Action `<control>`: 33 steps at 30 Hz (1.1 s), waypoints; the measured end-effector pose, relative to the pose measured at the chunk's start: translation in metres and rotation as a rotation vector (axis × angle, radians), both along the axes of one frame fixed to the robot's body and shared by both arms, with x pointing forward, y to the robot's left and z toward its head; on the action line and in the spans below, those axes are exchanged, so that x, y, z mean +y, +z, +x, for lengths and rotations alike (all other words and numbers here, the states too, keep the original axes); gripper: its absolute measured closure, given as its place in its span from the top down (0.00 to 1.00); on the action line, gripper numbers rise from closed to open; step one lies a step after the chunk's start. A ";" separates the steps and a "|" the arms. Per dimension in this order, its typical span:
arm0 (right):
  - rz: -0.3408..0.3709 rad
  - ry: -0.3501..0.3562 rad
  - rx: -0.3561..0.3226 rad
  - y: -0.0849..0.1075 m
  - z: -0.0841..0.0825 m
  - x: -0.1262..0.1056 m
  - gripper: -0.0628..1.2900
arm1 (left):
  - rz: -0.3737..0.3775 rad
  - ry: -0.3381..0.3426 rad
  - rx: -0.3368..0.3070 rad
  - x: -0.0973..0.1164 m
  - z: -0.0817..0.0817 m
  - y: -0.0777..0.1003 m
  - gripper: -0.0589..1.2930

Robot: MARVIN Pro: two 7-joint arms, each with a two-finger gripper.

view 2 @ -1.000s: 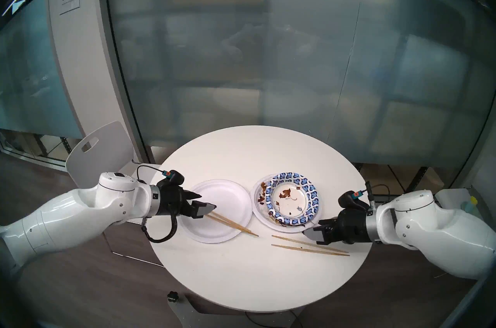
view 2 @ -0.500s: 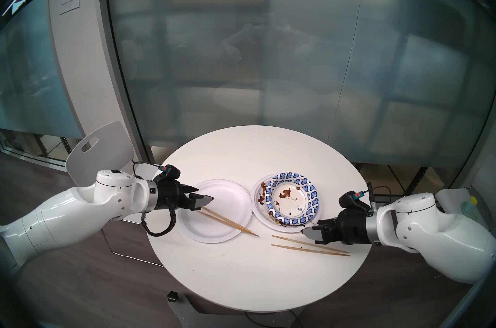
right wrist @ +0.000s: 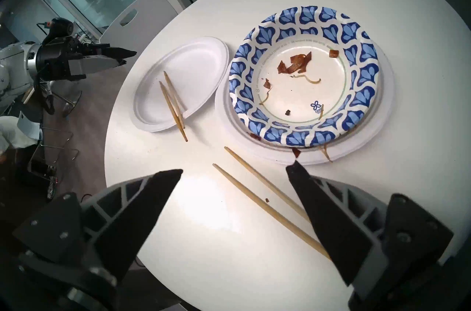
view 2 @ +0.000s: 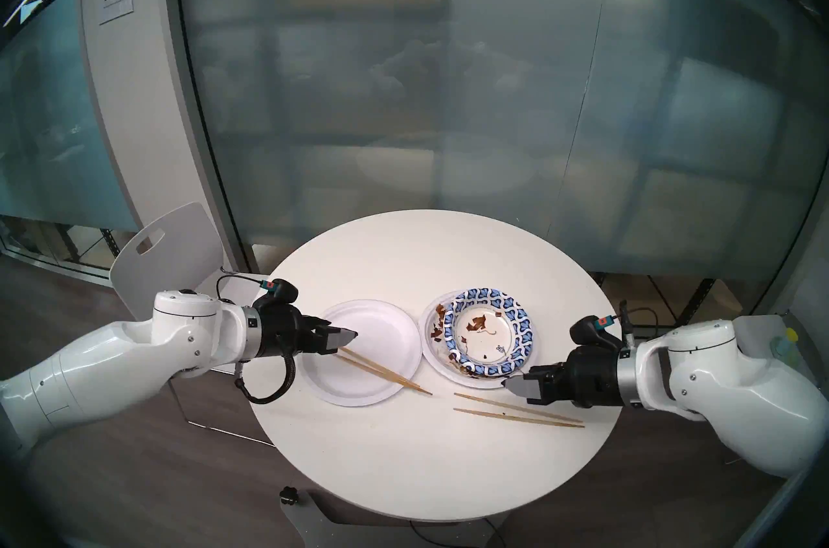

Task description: Stack the plates into one stack

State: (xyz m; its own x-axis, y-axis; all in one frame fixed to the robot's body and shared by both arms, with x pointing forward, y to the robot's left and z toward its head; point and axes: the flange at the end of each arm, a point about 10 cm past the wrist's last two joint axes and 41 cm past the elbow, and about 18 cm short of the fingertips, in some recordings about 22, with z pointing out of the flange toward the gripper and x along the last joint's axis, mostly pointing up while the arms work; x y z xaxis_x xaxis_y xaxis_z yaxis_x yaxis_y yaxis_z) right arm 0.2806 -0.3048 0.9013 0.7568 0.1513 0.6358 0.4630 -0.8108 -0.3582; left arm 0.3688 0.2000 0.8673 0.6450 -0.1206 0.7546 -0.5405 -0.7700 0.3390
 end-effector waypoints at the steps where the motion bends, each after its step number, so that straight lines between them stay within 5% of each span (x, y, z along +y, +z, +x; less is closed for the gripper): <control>1: 0.001 0.000 0.001 0.000 0.000 0.000 0.92 | 0.000 0.001 0.000 0.000 0.000 0.000 0.94; 18: 0.013 -0.006 -0.006 0.001 -0.001 0.000 0.92 | -0.016 -0.124 -0.099 0.009 0.010 -0.006 0.94; 33: 0.016 -0.007 -0.007 0.002 0.000 0.000 0.92 | 0.054 -0.331 -0.232 0.003 0.031 -0.029 0.94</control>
State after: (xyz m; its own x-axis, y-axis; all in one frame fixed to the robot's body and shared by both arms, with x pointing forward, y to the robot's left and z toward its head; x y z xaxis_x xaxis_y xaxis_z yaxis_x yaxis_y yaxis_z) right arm 0.2801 -0.3046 0.9028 0.7532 0.1364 0.6435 0.4604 -0.8081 -0.3676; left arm 0.3999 0.2031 0.8378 0.3783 -0.3365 0.8624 -0.8193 -0.5552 0.1428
